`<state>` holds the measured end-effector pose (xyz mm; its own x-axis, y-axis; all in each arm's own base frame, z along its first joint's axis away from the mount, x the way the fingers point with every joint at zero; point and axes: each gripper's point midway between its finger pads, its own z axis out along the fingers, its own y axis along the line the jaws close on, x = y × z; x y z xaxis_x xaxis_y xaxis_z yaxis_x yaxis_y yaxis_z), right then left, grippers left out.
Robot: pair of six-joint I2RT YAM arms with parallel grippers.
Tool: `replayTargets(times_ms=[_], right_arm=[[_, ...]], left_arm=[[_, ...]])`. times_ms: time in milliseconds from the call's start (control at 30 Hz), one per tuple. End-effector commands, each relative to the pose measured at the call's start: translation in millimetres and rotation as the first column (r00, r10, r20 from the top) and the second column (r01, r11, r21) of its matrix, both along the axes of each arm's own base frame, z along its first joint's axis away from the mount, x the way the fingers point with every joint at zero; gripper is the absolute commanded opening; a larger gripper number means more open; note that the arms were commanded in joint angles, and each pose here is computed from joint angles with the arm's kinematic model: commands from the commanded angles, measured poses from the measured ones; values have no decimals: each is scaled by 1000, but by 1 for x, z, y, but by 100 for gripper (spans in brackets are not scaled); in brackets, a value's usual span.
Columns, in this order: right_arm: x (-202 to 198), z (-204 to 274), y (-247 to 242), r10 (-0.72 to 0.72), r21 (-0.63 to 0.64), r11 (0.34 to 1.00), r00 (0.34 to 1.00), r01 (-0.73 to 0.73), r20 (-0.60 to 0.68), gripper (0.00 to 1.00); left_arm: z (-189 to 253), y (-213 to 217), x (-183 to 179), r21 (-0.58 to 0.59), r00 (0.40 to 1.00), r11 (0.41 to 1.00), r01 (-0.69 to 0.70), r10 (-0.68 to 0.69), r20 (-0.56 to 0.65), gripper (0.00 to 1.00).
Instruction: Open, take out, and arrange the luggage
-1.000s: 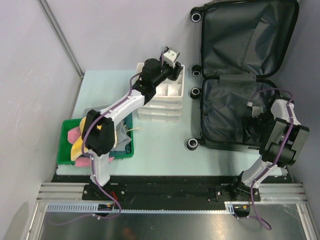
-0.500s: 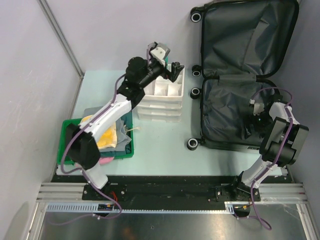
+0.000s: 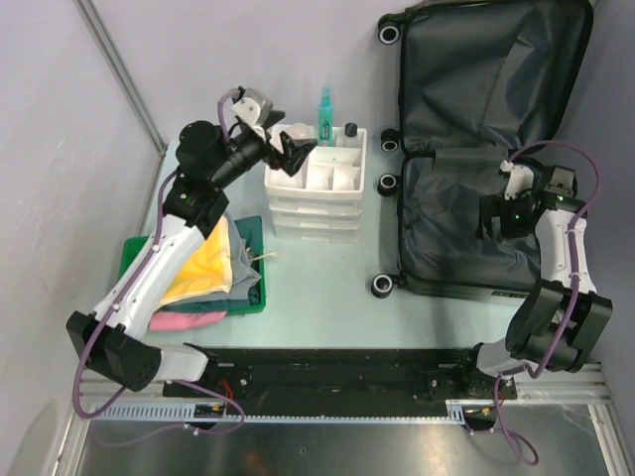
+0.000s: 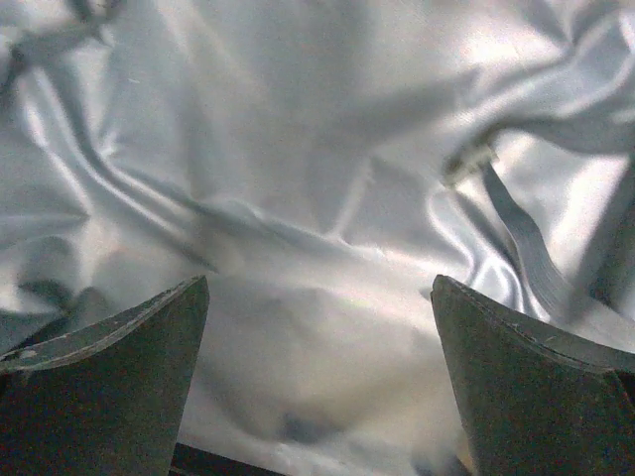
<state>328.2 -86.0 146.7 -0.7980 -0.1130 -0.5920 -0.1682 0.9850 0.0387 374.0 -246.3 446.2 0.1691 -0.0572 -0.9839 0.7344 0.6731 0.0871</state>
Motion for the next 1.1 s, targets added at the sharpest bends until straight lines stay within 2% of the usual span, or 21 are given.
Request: replayTargets(times_ms=[0, 33, 133, 200, 333, 400, 433, 500, 533, 600, 633, 667, 733, 767, 800, 900, 1067], right_arm=[[17, 33, 47, 134, 27, 990, 986, -138, 104, 100], [16, 34, 53, 152, 24, 988, 983, -155, 105, 100], [15, 42, 73, 202, 10, 979, 973, -204, 113, 100], [12, 44, 81, 223, 11, 974, 969, -225, 108, 100], [14, 47, 87, 238, 16, 970, 966, -241, 99, 100], [17, 51, 87, 231, 15, 972, 967, -234, 103, 100], [17, 51, 86, 225, 20, 973, 969, -228, 100, 100], [20, 53, 85, 217, 25, 975, 971, -220, 103, 100], [20, 54, 85, 214, 25, 976, 971, -217, 104, 100], [20, 54, 86, 213, 27, 976, 971, -217, 105, 100], [20, 54, 85, 209, 26, 977, 972, -213, 105, 100], [21, 54, 85, 200, 27, 979, 974, -203, 106, 100], [22, 53, 82, 183, 31, 982, 978, -187, 104, 100], [23, 52, 81, 172, 33, 984, 980, -176, 102, 100], [24, 53, 79, 166, 33, 985, 981, -170, 104, 100], [25, 51, 77, 156, 33, 987, 983, -160, 98, 100], [26, 48, 74, 137, 34, 990, 987, -140, 85, 100]], left_arm=[[-59, 13, -32, 212, 993, 972, 103, -86, -86, 100], [-65, 15, -34, 300, 994, 948, 107, -107, -16, 100], [-88, 15, -37, 447, 985, 882, 149, -172, 11, 100], [-104, 15, -31, 494, 983, 852, 172, -178, -34, 98], [-130, 21, -12, 602, 985, 783, 157, -167, -39, 93], [-138, 21, -3, 619, 987, 771, 150, -151, -52, 90], [-140, 20, 2, 608, 989, 780, 148, -131, -72, 89], [-136, 17, 18, 563, 990, 816, 129, -69, -126, 81], [-135, 13, 18, 484, 976, 865, 130, -25, -217, 79], [-136, 5, 24, 393, 948, 910, 129, 3, -318, 74], [-139, -1, 20, 315, 911, 941, 126, 17, -413, 70], [-140, -4, 21, 282, 895, 953, 111, 27, -445, 67], [-151, -5, 26, 252, 858, 967, 29, 106, -503, 66], [-153, -5, 30, 255, 857, 967, -2, 133, -498, 64], [-162, 3, 39, 289, 847, 954, -83, 221, -484, 62], [-166, 3, 48, 288, 828, 946, -150, 279, -486, 59], [-172, 0, 67, 310, 799, 915, -259, 383, -463, 47]])
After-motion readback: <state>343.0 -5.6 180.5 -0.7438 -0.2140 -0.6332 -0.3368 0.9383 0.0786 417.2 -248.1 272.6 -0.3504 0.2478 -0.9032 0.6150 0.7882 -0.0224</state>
